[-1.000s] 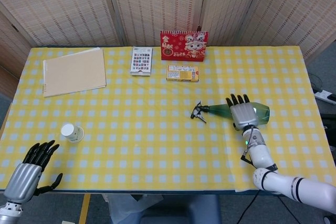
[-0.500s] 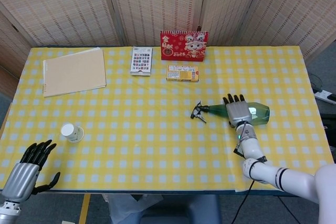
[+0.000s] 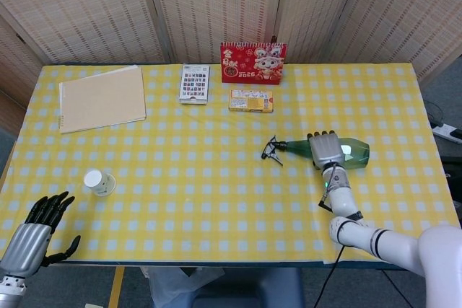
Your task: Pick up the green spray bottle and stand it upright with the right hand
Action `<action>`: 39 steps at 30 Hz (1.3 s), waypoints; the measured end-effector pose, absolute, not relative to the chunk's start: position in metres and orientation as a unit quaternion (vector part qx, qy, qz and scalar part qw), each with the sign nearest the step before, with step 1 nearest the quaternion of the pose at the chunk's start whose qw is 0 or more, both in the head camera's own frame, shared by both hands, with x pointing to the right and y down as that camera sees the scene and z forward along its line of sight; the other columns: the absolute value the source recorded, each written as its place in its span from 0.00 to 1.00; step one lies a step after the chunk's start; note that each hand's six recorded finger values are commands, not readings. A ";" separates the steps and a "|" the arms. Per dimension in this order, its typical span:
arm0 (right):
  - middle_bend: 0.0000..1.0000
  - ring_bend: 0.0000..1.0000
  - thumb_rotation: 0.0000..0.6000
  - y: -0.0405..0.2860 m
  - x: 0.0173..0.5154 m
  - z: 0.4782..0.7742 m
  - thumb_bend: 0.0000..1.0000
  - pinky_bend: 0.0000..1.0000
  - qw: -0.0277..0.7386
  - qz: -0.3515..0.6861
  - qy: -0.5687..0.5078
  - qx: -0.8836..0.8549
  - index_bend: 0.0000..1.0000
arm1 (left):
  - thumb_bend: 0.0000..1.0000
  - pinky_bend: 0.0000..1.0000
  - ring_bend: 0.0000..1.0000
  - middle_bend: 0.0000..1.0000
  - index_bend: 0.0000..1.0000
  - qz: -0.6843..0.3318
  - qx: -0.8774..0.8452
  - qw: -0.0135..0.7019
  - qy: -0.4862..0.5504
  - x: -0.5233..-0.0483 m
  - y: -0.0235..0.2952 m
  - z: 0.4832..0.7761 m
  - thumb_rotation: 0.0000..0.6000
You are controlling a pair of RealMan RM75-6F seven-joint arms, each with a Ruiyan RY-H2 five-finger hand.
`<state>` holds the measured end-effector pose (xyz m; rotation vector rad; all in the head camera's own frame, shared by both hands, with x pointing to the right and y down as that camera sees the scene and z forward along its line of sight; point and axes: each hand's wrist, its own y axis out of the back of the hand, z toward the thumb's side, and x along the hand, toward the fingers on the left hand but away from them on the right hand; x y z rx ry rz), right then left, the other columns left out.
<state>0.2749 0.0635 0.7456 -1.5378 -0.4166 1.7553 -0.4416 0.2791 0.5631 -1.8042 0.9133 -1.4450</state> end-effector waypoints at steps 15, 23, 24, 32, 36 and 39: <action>0.49 0.50 1.00 0.050 0.265 0.704 0.37 0.47 0.256 0.559 -0.382 -0.690 0.55 | 0.45 0.03 0.07 0.06 0.00 -0.555 -0.686 0.326 0.339 -0.439 0.281 0.566 0.56; 0.48 0.48 1.00 0.046 0.266 0.683 0.37 0.46 0.046 0.364 -0.570 -0.735 0.55 | 0.45 0.03 0.07 0.06 0.00 -0.558 -0.687 0.326 0.333 -0.437 0.282 0.570 0.56; 0.48 0.48 1.00 0.046 0.266 0.680 0.37 0.46 0.030 0.340 -0.585 -0.736 0.55 | 0.45 0.03 0.07 0.06 0.00 -0.559 -0.686 0.326 0.333 -0.437 0.282 0.570 0.56; 0.48 0.46 1.00 0.064 0.280 0.674 0.37 0.45 0.005 0.211 -0.636 -0.742 0.55 | 0.45 0.03 0.07 0.06 0.00 -0.558 -0.687 0.326 0.333 -0.437 0.283 0.570 0.56; 0.48 0.46 1.00 0.079 0.296 0.687 0.37 0.45 0.001 0.196 -0.649 -0.735 0.55 | 0.45 0.03 0.07 0.06 0.00 -0.557 -0.687 0.326 0.332 -0.436 0.283 0.570 0.56; 0.48 0.46 1.00 0.089 0.305 0.698 0.37 0.45 -0.005 0.194 -0.654 -0.731 0.55 | 0.45 0.03 0.07 0.06 0.00 -0.558 -0.687 0.326 0.332 -0.437 0.283 0.570 0.56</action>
